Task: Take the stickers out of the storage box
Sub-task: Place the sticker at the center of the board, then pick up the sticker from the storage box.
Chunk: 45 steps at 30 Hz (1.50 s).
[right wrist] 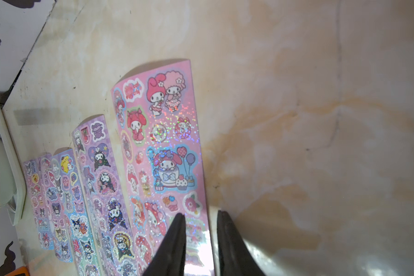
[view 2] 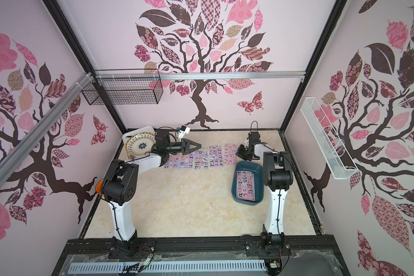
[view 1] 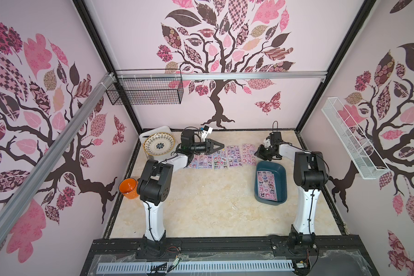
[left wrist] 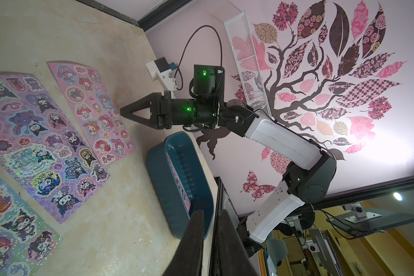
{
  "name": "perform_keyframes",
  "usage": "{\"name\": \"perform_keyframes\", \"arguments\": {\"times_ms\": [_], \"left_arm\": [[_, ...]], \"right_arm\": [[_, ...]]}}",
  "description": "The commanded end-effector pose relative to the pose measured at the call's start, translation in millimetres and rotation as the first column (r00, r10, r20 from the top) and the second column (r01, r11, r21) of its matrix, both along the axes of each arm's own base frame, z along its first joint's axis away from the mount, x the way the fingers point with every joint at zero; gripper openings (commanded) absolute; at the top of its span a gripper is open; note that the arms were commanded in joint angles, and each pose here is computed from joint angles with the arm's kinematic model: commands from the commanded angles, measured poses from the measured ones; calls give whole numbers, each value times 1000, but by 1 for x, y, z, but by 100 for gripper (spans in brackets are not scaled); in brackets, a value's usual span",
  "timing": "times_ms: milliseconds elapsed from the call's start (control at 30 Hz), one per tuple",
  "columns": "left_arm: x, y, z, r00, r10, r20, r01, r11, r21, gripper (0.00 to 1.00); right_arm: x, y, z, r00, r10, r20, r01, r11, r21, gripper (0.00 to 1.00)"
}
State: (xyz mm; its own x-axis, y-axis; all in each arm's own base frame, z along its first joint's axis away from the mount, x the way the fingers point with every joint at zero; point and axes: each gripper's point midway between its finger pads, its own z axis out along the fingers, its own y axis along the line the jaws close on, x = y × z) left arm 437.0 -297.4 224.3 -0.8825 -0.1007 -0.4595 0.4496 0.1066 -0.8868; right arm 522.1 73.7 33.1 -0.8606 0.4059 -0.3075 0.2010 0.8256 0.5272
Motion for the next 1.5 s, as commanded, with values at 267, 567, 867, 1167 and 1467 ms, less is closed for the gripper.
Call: {"name": "perform_keyframes", "arguments": {"times_ms": [267, 567, 867, 1167, 1467], "left_arm": [[2, 2, 4, 1000, -4, 28, 4, 1000, -4, 19], [3, 2, 1, 1000, 1, 23, -1, 1000, -2, 19], [10, 1, -5, 999, 31, 8, -31, 999, -11, 19], [18, 2, -18, 998, 64, -15, -64, 998, 0, 19], [19, 8, -30, 994, 105, 0, -105, 989, 108, 19]], "right_arm": [[-8, -12, 46, 997, -18, 77, 21, 999, -44, 28], [-24, -13, 76, 991, -21, 129, 27, 999, -46, 28], [-66, -10, 101, 984, -34, 177, 38, 999, -16, 29], [-114, -6, 123, 981, 4, 195, 10, 998, -66, 30], [-157, 4, 100, 993, 62, 103, -48, 989, -138, 38]]}}
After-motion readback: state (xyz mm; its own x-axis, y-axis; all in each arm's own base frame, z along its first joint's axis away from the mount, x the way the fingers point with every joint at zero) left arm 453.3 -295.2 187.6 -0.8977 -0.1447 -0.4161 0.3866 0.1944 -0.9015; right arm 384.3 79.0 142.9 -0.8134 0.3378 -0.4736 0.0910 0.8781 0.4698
